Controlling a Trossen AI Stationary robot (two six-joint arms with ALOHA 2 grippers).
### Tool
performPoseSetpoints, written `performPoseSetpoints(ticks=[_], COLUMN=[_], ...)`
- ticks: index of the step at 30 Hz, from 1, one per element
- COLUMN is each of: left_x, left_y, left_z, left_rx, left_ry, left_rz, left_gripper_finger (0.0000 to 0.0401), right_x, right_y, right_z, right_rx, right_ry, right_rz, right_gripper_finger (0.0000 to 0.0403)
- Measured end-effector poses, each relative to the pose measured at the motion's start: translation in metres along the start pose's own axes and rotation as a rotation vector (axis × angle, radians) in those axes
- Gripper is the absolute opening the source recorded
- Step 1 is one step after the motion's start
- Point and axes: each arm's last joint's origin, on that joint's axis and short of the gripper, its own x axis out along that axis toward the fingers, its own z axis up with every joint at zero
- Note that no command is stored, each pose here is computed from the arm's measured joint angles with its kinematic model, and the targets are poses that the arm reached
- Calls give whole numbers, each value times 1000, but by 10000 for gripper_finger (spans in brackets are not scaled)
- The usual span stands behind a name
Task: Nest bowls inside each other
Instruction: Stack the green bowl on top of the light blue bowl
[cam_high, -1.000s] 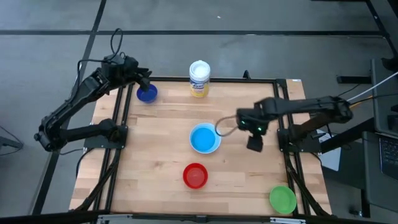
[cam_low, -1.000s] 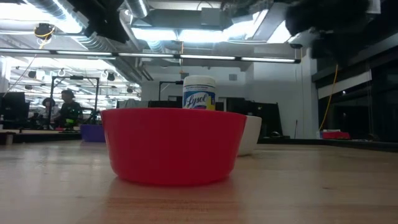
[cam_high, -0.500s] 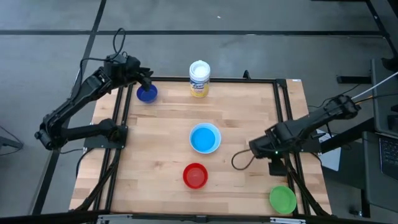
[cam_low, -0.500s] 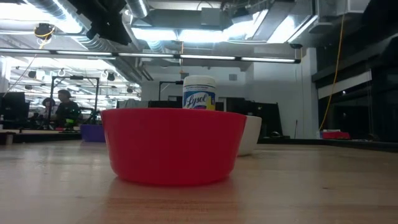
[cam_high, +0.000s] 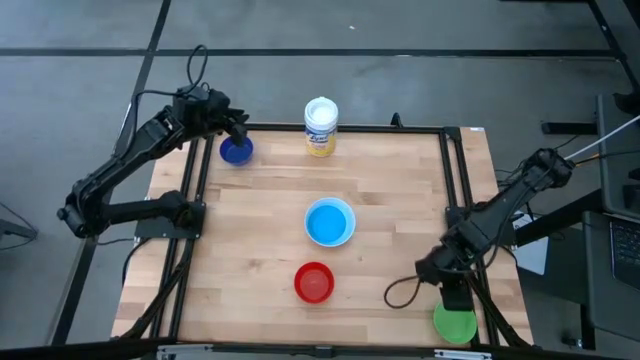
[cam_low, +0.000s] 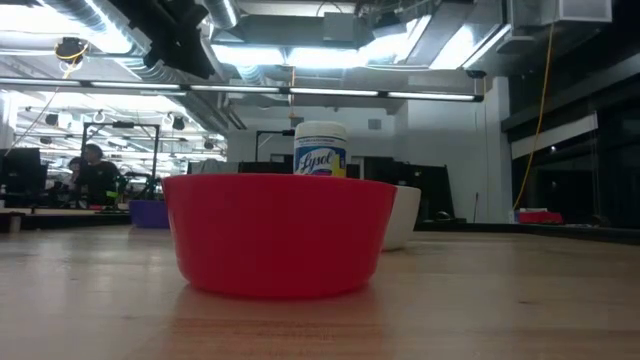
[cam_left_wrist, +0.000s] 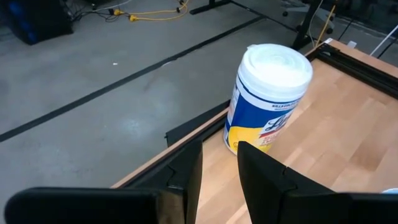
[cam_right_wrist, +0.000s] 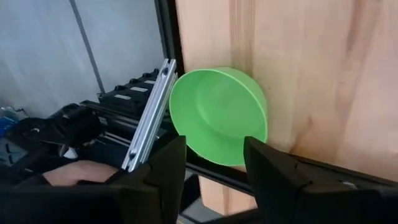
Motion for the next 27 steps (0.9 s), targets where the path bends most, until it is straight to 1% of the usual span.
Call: performPoseSetpoints(ticks=[4, 7, 12, 19, 23, 27], left_x=[3, 5, 5, 5, 5, 5], left_y=[0, 0, 0, 0, 0, 0], left_z=[0, -1, -1, -1, -1, -1], left_rx=[0, 0, -1, -13, -18, -20], left_ry=[12, 18, 17, 18, 18, 19], left_rz=[-12, -15, -15, -15, -15, -15], left_gripper_finger=[98, 98, 98, 98, 98, 98], right_x=[20, 34, 51, 64, 68, 71], right_y=[-6, -17, -35, -47, -51, -55], right_z=[-2, -4, -6, -6, -6, -7], right_rx=[33, 78, 93, 112, 110, 114], right_ry=[4, 15, 18, -1, -13, -17], right_rz=[26, 17, 6, 33, 38, 29], right_gripper_finger=[165, 159, 151, 156, 165, 165])
